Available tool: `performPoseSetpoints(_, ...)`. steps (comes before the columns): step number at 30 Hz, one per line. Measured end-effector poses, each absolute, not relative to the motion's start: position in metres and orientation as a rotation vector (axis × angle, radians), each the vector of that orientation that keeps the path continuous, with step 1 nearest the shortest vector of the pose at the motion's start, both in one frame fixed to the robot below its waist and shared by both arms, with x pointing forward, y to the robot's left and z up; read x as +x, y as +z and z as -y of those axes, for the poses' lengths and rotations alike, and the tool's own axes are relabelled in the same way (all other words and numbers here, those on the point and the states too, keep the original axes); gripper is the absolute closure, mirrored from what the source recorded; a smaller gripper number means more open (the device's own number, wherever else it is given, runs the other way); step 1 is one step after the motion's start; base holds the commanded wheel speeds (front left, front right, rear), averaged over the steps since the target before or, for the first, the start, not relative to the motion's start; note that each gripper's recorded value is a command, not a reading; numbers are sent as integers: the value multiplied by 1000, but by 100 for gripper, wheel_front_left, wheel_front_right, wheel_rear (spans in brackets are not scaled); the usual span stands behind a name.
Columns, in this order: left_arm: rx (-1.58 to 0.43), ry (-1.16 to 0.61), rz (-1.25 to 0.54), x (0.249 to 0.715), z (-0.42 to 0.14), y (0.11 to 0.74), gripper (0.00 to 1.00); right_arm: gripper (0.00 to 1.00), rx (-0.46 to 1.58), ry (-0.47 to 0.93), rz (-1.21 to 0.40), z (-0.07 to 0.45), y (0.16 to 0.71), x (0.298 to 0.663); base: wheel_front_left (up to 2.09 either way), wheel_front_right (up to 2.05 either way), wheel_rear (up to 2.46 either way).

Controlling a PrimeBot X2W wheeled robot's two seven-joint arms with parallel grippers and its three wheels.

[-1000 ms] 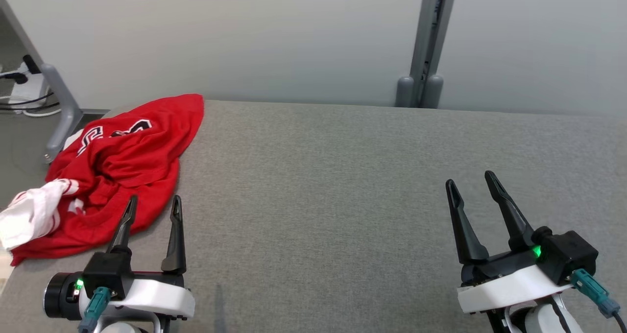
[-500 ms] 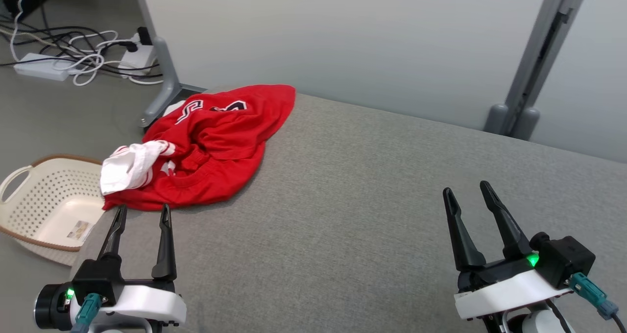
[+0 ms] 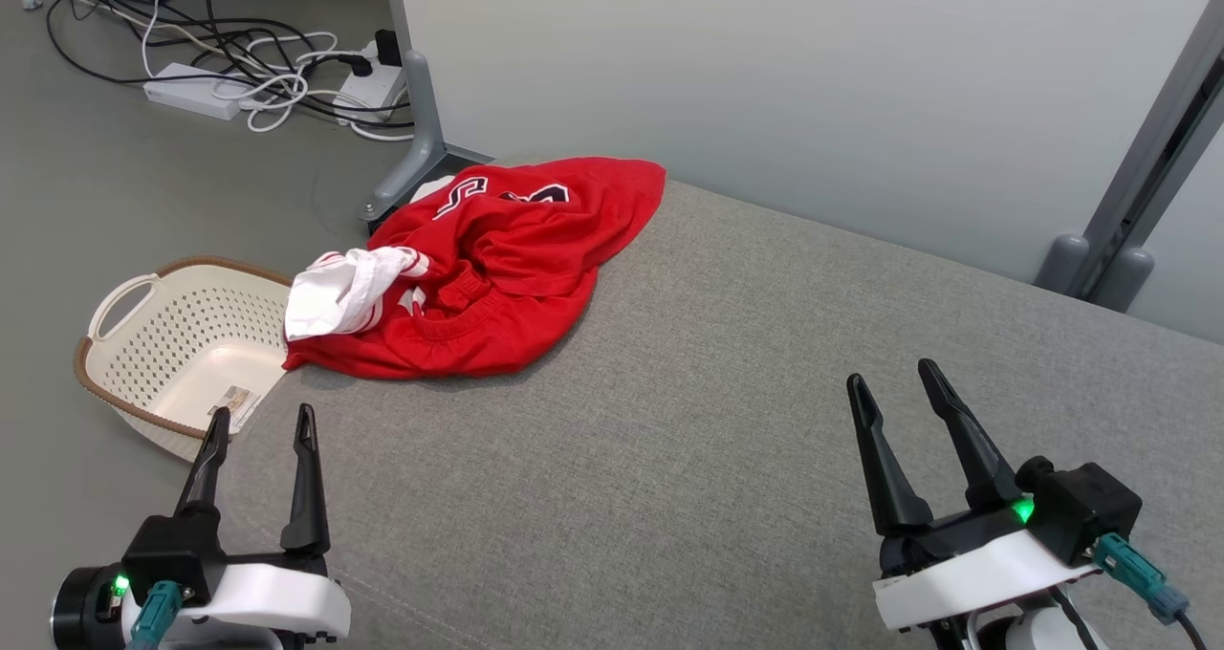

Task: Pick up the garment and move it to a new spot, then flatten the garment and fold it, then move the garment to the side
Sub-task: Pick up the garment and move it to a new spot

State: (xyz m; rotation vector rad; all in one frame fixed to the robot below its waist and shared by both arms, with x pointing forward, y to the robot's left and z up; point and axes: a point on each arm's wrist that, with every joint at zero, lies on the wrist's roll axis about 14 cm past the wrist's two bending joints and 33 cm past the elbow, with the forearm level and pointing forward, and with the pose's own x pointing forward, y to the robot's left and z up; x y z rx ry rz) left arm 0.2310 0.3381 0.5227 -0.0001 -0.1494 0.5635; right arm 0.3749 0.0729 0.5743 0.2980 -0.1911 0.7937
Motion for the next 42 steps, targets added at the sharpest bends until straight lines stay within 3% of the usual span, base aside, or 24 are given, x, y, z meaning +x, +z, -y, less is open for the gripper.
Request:
performPoseSetpoints(10, 1, 554, 172, 241, -342, 531, 0, 0, 279, 782, 187, -68, 570, 376, 0, 0, 0)
performPoseSetpoints(20, -59, 442, 146, 316, -368, 562, 0, 0, 261, 720, 211, -49, 569, 397, 0, 0, 0)
performPoseSetpoints(30, -160, 310, -96, 423, -387, 561, 0, 0, 242, 596, 258, -6, 571, 431, 0, 0, 0)
performPoseSetpoints(42, -240, 237, -439, 500, -382, 486, 0, 0, 205, 452, 254, 47, 553, 460, 0, 0, 0)
